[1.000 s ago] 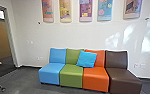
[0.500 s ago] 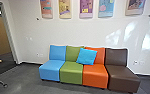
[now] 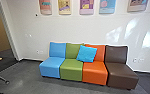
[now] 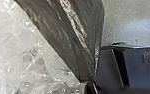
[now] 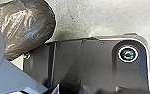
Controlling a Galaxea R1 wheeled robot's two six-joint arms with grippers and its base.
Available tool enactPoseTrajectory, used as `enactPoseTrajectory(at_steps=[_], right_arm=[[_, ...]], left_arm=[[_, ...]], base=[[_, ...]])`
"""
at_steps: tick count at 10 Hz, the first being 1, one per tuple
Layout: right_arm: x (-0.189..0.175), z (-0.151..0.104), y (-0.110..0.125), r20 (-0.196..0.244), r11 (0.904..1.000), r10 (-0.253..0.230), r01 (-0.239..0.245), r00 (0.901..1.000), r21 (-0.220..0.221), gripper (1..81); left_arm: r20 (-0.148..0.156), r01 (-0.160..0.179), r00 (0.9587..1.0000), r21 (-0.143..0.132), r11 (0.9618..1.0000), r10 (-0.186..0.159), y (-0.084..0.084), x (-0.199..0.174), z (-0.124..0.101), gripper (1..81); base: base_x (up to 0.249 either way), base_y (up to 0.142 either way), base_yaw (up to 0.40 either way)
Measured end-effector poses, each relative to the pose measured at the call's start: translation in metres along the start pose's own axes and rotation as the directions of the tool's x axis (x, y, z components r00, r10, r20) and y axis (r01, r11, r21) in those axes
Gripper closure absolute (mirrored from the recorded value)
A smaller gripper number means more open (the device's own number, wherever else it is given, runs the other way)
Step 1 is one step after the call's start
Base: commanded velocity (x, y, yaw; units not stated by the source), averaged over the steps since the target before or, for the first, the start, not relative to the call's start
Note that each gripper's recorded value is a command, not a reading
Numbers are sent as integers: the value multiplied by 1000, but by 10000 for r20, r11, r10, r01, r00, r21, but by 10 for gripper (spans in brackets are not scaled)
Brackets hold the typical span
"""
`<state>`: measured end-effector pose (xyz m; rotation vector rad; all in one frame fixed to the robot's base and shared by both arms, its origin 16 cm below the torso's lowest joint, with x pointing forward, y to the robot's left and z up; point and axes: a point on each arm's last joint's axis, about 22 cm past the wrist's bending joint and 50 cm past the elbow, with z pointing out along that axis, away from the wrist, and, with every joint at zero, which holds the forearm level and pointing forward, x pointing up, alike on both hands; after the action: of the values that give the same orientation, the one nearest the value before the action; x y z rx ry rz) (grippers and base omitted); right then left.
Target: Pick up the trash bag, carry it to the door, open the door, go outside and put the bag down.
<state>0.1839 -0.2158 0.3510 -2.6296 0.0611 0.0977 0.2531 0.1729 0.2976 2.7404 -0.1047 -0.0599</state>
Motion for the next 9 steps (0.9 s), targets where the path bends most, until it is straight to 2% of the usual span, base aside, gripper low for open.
enactPoseTrajectory(at_steps=[1,3,4,5,7,9], right_arm=[[-5,-2,4,12,9998,55,-55,10000,-202,10],[-35,-1,-10,255,9999,145,-144,9996,-76,10],[-47,-2,-18,343,9999,114,-114,9993,-4,10],[-48,-6,-24,261,10000,-6,6,9997,-3,10],[-52,-11,-34,73,9999,-139,139,9999,-72,10],[-61,-16,-38,48,9995,-215,216,9998,-237,10]], left_arm=[[138,-7,9999,-57,10000,7,7,-11,-3,811],[379,55,9993,-71,10000,-52,13,-32,-12,811],[395,-34,9992,-54,10000,37,16,-38,-17,811],[376,-96,9992,-35,9999,97,19,-44,-23,811],[551,-238,9982,-58,9997,241,29,-75,-32,811],[531,-297,9981,-61,9995,299,36,-99,-41,811]], base=[[0,0,0],[0,0,0],[0,0,0],[0,0,0],[0,0,0],[0,0,0]])
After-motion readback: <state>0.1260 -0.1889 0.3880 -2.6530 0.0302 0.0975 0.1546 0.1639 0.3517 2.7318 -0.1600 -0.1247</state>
